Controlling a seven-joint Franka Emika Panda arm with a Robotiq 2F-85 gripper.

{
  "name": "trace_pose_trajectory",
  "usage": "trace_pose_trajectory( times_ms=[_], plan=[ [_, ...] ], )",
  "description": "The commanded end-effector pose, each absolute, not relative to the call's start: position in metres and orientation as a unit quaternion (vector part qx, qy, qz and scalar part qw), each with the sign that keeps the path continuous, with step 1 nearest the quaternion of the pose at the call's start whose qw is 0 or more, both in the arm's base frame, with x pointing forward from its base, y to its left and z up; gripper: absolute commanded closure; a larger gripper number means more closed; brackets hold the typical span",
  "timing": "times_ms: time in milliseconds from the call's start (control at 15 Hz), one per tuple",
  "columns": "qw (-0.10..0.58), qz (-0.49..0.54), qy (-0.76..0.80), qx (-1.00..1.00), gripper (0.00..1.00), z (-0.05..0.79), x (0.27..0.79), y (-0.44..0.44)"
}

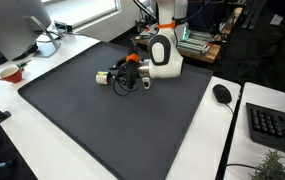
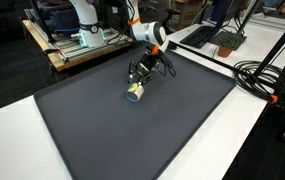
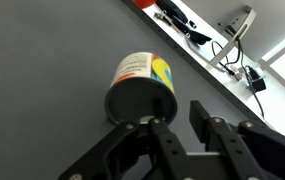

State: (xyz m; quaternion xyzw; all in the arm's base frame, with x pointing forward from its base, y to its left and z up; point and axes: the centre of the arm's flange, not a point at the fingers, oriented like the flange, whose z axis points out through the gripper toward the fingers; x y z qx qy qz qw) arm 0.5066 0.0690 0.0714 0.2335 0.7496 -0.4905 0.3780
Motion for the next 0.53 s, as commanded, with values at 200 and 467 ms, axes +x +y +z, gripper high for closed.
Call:
trace_pose_trajectory(
  times_ms=[200, 467],
  plan=[
    [0.360, -0.490, 0.760, 0.230, 0.15, 0.076, 0.506, 0.068],
    [0.362, -0.483, 0.765, 0.224, 0.00, 0.083, 0.497, 0.073]
  ],
)
